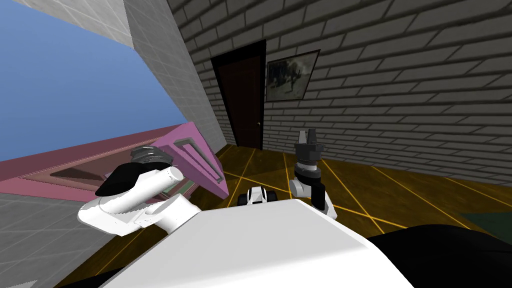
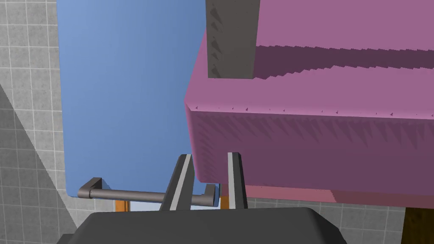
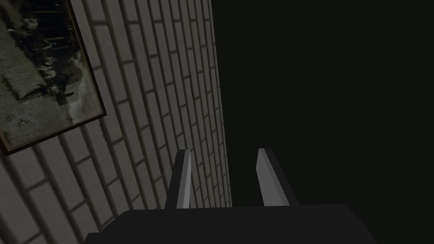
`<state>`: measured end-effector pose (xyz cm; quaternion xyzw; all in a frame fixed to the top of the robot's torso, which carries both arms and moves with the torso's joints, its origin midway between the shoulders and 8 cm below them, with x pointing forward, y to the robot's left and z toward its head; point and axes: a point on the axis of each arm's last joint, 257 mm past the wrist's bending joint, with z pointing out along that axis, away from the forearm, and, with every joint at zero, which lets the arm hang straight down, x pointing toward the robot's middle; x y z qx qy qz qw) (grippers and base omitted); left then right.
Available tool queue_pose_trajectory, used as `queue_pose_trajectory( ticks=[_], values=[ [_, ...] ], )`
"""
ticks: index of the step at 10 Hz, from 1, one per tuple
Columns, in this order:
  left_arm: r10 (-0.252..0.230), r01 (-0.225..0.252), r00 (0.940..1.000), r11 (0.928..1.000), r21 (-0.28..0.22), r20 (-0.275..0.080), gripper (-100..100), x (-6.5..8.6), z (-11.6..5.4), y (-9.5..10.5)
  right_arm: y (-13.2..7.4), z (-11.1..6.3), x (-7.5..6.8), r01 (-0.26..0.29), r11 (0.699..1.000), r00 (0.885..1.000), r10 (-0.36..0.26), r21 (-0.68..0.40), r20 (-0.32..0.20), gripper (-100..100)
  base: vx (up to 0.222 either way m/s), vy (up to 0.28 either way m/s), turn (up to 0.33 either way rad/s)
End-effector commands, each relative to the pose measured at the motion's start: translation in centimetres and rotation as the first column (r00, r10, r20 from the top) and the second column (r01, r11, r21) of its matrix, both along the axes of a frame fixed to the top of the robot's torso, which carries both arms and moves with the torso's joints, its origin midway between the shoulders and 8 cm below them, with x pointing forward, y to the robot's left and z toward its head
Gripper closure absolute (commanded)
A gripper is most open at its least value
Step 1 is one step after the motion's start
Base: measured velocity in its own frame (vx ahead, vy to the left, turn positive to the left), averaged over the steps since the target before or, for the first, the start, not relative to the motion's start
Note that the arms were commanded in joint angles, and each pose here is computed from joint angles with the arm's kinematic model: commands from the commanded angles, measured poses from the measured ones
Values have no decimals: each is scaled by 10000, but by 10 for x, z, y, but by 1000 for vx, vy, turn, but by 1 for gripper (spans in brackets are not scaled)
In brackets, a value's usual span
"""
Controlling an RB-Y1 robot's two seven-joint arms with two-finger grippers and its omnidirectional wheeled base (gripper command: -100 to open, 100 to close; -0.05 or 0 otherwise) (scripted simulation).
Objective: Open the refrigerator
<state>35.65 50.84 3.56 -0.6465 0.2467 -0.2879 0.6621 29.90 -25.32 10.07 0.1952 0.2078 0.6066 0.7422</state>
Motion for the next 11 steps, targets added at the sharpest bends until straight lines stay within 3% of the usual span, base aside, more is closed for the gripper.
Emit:
queue_pose_trajectory(
  ticks=[1,2,4,7,9,10,11],
  values=[
    [453,-465,9982,9984,306,389,100,-12,18,12,0,0,0,-1,10000,10000,1,0,2,0,145,-204,9],
    [453,-465,9982,9984,306,389,100,-12,18,12,0,0,0,0,10000,10000,0,0,1,0,144,-175,14],
    [1148,-1166,9922,9925,372,493,100,-31,22,29,0,0,0,0,10000,10000,0,-1,0,0,192,-238,35],
    [1492,-1515,9873,9876,403,546,100,-40,24,37,0,0,0,0,10000,10000,0,-1,1,0,193,-194,20],
    [2174,-2206,9739,9743,461,655,100,-60,29,51,0,0,0,0,10000,10000,0,-1,1,0,220,-230,30],
    [2174,-2206,9739,9743,461,655,100,-60,29,51,0,0,0,1,10000,10000,-1,-1,1,0,193,-184,31],
    [2170,-2180,9755,9756,248,366,100,-58,15,53,0,0,0,0,10000,10000,0,-2,2,0,80,-81,11]
  ],
)
